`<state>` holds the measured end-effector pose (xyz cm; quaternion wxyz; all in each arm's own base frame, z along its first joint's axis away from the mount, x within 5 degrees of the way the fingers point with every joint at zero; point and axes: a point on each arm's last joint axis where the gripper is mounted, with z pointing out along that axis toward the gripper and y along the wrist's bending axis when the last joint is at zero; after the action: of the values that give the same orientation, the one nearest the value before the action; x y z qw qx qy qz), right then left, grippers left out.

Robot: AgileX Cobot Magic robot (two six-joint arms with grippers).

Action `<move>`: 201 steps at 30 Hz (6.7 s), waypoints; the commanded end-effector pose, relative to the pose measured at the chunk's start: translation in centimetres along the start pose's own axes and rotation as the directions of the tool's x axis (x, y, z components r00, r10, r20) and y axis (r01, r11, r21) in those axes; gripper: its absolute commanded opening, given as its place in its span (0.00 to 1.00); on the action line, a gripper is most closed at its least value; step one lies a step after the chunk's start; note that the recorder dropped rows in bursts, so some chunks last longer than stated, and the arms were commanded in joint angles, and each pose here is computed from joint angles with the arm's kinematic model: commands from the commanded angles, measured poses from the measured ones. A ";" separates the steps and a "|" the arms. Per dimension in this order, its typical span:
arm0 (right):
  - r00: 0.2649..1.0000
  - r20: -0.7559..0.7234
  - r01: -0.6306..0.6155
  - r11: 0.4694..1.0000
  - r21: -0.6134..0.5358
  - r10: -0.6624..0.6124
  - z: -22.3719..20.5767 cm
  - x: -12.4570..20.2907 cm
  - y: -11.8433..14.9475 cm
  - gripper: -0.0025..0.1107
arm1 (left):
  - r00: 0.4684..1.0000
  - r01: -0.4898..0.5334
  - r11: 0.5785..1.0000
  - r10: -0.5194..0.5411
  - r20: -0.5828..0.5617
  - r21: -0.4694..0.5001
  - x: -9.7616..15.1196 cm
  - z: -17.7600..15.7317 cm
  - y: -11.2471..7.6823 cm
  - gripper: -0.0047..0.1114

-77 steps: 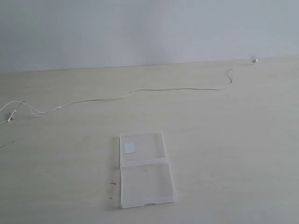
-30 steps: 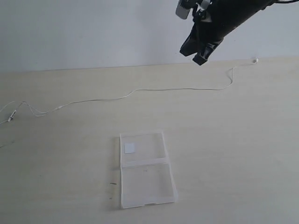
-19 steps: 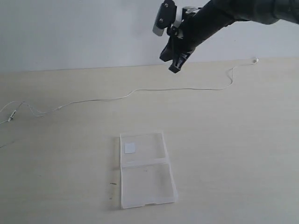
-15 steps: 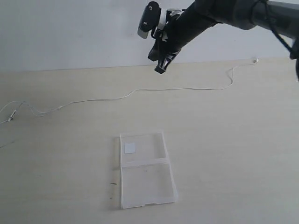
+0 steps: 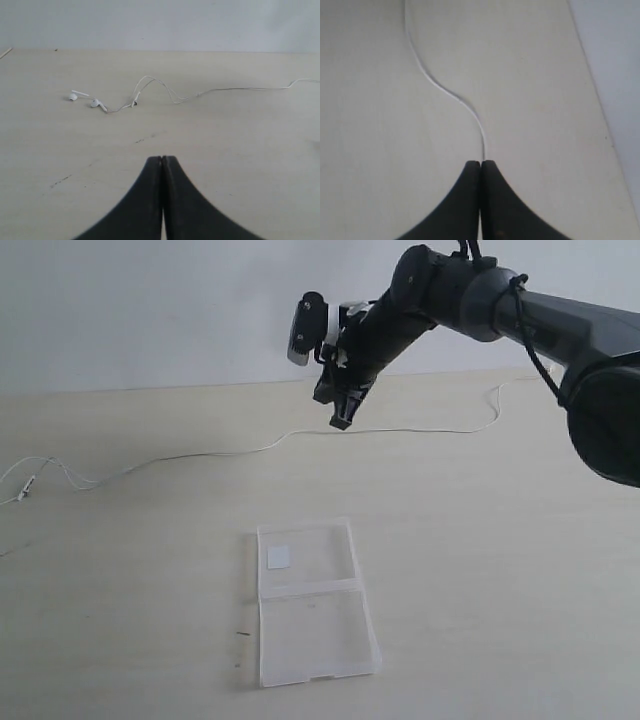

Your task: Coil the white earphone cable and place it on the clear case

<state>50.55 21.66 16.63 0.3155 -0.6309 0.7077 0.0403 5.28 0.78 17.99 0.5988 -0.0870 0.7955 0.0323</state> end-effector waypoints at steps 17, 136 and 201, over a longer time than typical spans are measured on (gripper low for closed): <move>1.000 0.008 -0.011 0.992 0.124 0.010 1.6 0.8 -0.9 0.02 | 1.000 0.002 1.000 -0.002 0.018 0.008 -0.1 -0.1 -0.1 0.04; 0.983 -0.045 -0.181 0.983 -0.028 0.180 6.3 3.4 1.3 0.42 | 1.000 0.002 1.000 -0.002 0.018 0.008 -0.1 -0.1 -0.1 0.04; 0.968 -0.043 -0.245 0.968 0.048 0.247 3.4 2.0 -0.1 0.24 | 1.000 0.002 1.000 -0.002 0.018 0.008 -0.1 -0.1 -0.1 0.04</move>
<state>51.36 21.40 13.54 0.2771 -0.5394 0.7928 0.0616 5.28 0.78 17.99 0.5988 -0.0870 0.7955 0.0323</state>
